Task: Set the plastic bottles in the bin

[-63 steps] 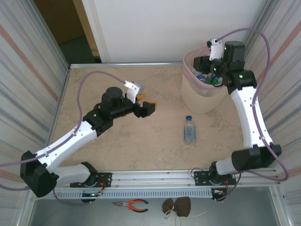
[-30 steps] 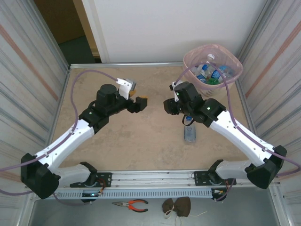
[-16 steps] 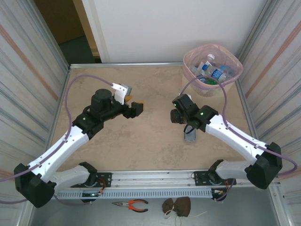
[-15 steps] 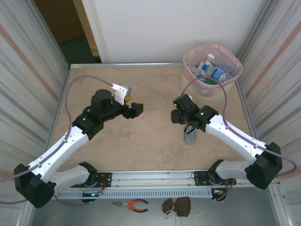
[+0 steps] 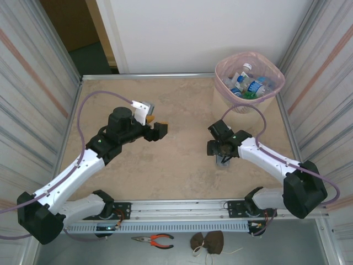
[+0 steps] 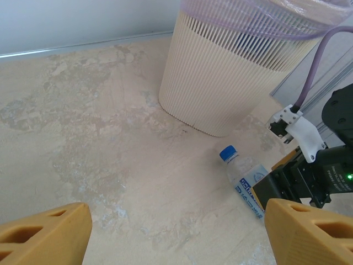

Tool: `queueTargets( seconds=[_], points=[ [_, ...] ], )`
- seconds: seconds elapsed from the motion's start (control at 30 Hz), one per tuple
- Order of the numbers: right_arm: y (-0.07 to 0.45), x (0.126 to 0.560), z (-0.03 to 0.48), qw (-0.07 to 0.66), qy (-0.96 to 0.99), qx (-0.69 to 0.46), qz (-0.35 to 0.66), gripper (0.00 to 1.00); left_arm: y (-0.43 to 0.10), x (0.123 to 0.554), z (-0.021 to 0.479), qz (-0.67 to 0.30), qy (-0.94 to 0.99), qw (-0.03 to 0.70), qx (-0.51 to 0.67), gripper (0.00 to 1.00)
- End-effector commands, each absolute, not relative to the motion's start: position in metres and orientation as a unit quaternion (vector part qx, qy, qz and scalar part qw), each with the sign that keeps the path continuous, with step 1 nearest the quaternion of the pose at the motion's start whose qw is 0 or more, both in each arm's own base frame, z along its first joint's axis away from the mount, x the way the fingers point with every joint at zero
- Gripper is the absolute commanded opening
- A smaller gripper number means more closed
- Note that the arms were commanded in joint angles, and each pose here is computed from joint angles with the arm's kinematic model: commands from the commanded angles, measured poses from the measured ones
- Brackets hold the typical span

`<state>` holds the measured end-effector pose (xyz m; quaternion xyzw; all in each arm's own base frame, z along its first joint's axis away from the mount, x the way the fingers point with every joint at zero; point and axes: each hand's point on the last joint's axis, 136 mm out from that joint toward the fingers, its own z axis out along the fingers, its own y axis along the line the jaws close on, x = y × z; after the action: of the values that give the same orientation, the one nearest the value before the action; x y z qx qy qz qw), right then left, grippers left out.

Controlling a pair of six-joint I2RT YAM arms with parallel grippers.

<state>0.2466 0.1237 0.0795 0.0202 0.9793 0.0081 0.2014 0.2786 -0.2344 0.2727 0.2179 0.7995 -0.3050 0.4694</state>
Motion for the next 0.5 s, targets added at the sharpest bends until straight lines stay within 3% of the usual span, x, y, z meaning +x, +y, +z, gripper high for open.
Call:
queueTargets(
  seconds=[0.0,0.47],
  points=[
    [0.117,0.245,0.068,0.193,0.98,0.042,0.002,0.76,-0.23,0.28,0.277,-0.303,0.797,0.479,0.209,0.82],
    [0.109,0.248,0.048,0.173,0.984,0.044,-0.016,0.67,-0.227,0.277,0.278,-0.301,0.796,0.482,0.208,0.82]
  ],
)
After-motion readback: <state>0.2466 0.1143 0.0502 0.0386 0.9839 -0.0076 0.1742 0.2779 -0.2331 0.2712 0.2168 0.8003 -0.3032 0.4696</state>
